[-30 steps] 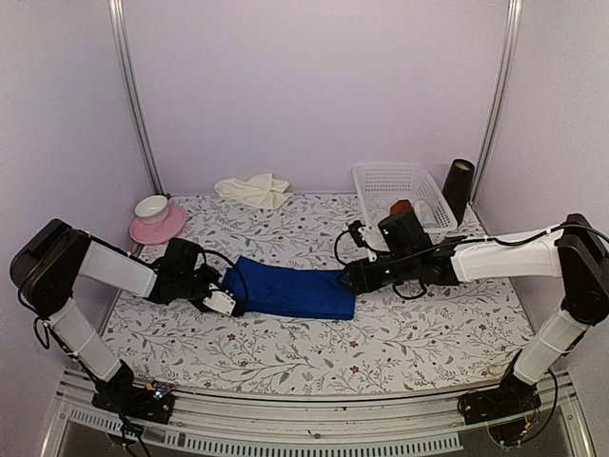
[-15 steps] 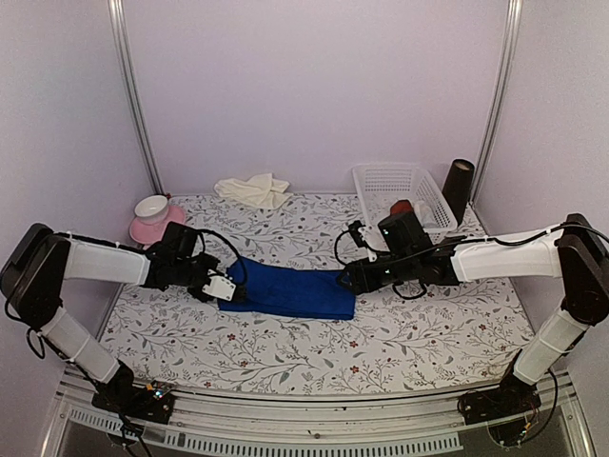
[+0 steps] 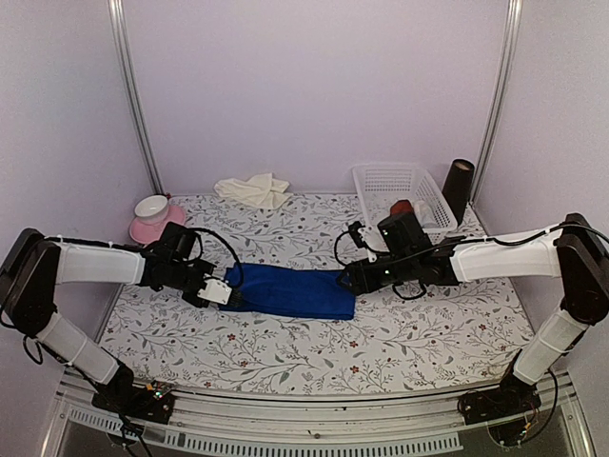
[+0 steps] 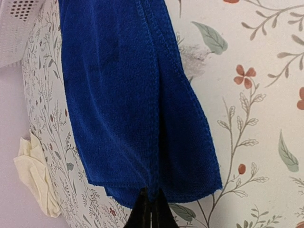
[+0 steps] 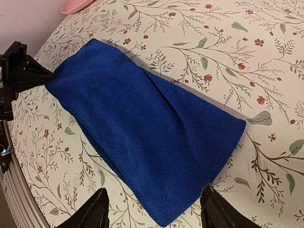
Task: Roll the towels
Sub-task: Adjust the towel at the center of the board.
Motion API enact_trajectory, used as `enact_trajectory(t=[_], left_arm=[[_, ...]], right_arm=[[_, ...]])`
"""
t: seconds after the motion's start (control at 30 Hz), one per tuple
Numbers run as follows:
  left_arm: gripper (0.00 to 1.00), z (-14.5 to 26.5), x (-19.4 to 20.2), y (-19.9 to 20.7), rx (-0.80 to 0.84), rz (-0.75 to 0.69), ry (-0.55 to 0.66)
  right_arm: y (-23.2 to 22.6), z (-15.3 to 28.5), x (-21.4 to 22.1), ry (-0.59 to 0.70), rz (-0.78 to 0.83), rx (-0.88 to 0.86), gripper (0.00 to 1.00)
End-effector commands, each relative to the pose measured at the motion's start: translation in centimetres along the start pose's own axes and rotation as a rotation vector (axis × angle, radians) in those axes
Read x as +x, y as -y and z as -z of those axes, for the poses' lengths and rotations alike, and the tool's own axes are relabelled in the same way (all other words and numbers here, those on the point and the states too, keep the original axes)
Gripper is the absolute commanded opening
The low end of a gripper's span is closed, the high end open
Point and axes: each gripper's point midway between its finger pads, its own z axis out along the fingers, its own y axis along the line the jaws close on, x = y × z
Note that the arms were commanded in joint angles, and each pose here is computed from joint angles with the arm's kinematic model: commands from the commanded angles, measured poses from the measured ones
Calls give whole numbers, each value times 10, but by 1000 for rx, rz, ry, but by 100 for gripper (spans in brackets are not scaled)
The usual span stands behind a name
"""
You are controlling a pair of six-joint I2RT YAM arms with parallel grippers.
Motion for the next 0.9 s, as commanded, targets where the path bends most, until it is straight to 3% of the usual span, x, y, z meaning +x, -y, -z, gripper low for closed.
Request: enact_trajectory(t=[0.0, 0.67, 0.73, 0.8, 0.87], left_arm=[[0, 3, -1, 1, 11, 18, 0], [0, -20, 24, 32, 119, 24, -91], [10, -18, 24, 28, 112, 36, -97], [32, -15, 26, 22, 105, 54, -106], [44, -10, 28, 10, 81, 79, -112]], right_arm=[[-2, -3, 0, -3, 9, -3, 65], [-1, -12, 7, -57, 24, -2, 66], [-1, -14, 9, -66, 23, -1, 66], [0, -16, 10, -73, 24, 0, 66], [-1, -17, 11, -76, 22, -1, 66]])
